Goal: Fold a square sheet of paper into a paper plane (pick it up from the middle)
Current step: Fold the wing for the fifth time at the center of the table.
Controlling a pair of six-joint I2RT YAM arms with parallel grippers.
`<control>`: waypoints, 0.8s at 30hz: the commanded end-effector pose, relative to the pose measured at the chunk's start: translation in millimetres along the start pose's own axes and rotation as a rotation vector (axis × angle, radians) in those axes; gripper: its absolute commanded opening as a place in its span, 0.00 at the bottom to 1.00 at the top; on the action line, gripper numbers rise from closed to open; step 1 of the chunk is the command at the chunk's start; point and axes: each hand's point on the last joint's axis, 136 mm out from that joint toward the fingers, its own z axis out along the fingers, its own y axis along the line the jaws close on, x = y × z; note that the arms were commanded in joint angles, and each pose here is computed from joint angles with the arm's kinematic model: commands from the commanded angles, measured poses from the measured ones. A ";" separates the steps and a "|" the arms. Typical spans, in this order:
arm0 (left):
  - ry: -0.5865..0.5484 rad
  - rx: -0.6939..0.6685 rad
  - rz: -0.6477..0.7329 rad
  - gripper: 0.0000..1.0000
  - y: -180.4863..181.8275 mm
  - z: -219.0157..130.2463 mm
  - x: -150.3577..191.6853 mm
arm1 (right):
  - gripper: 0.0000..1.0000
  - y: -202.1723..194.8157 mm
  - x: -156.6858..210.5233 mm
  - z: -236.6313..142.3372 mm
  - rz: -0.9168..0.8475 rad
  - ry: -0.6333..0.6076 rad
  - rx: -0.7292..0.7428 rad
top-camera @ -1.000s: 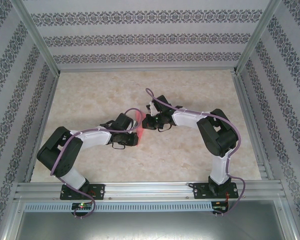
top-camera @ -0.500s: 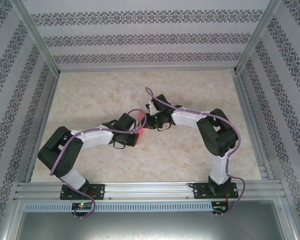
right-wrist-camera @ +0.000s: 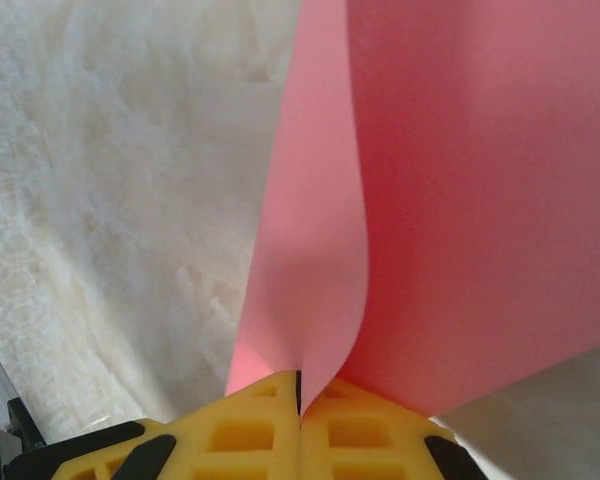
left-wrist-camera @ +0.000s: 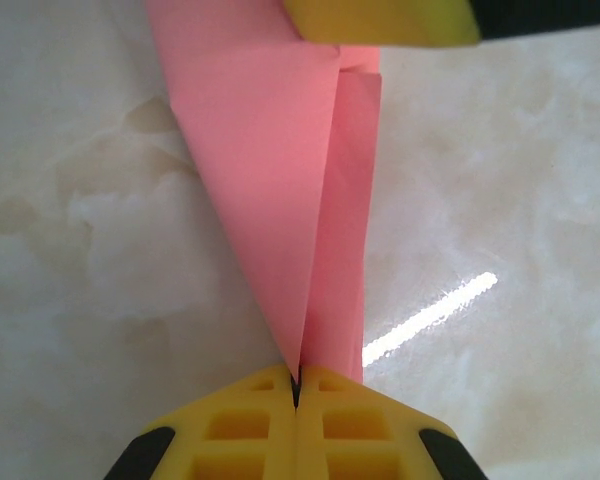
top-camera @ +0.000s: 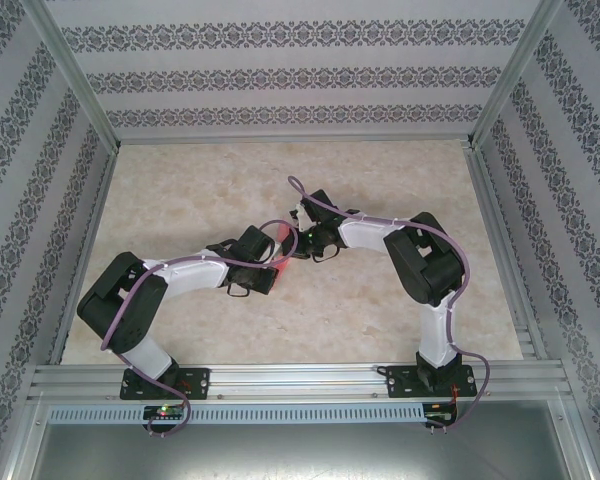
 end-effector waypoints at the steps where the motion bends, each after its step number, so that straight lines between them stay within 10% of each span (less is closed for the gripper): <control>1: 0.069 -0.095 0.030 0.07 19.0 5.5 16.3 | 0.05 -2.4 -7.3 0.0 -0.010 -0.011 0.001; 24: -0.073 0.025 -0.025 0.32 -9.1 -36.8 -9.7 | 0.03 -38.8 11.1 6.1 0.040 0.033 0.071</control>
